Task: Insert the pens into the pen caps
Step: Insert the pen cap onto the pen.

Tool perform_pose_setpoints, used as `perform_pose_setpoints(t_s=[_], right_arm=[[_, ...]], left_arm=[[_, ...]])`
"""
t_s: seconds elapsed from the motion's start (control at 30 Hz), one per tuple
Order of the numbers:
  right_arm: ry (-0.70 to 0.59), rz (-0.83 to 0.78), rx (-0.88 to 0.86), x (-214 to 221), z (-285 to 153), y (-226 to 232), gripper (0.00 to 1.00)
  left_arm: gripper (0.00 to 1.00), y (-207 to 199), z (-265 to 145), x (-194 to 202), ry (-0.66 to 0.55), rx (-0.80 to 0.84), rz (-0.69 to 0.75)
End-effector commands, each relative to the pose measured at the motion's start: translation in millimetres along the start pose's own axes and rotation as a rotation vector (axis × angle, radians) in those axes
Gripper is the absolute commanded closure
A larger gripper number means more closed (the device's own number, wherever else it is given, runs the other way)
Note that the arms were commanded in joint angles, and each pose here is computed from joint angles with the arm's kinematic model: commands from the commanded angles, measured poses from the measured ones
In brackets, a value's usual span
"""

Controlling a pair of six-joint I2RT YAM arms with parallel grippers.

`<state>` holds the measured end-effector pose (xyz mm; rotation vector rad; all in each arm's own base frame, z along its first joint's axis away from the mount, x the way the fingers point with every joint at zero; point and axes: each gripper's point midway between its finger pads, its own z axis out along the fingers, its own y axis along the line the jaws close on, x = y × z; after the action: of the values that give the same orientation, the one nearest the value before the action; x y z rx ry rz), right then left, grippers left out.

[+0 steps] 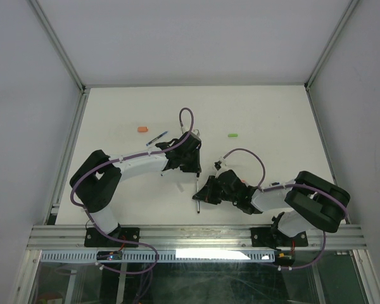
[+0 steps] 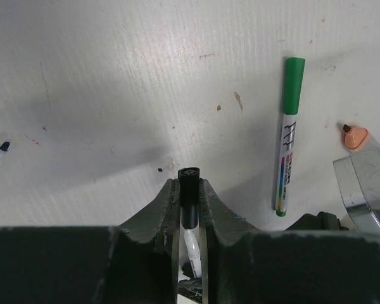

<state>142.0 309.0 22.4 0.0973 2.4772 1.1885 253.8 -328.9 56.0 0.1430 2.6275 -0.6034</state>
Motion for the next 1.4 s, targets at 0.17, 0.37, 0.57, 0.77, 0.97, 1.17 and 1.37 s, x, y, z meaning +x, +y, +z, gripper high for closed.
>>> perform_pose_setpoints(t_s=[0.17,0.37,0.57,0.77,0.97,1.17,1.37], right_arm=[[-0.062,-0.002,-0.047,-16.1,-1.2,21.2,0.99],[-0.067,-0.002,-0.045,-17.0,-1.7,21.1,0.99],[-0.067,-0.005,-0.05,-17.8,-1.3,23.4,0.99],[-0.063,-0.005,-0.046,-17.2,-0.1,22.5,0.99],[-0.046,-0.009,-0.057,-14.5,1.9,24.6,0.99],[-0.055,-0.006,-0.054,-16.0,1.9,24.1,0.99],[-0.06,-0.006,-0.045,-17.2,2.5,22.5,0.99]], left_arm=[[0.88,-7.8,-1.0,-10.6,-0.036,0.031,-0.011],[0.88,-6.7,1.6,-8.7,-0.025,0.03,-0.011],[0.88,-6.9,2.7,-7.3,-0.019,0.03,-0.012],[0.88,-7.6,3.0,-6.6,-0.016,0.032,-0.012],[0.88,-7.3,2.6,-7.9,-0.021,0.03,-0.014],[0.89,-7.9,2.6,-7.5,-0.019,0.033,-0.013],[0.89,-5.7,4.4,-4.7,-0.01,0.028,-0.014]])
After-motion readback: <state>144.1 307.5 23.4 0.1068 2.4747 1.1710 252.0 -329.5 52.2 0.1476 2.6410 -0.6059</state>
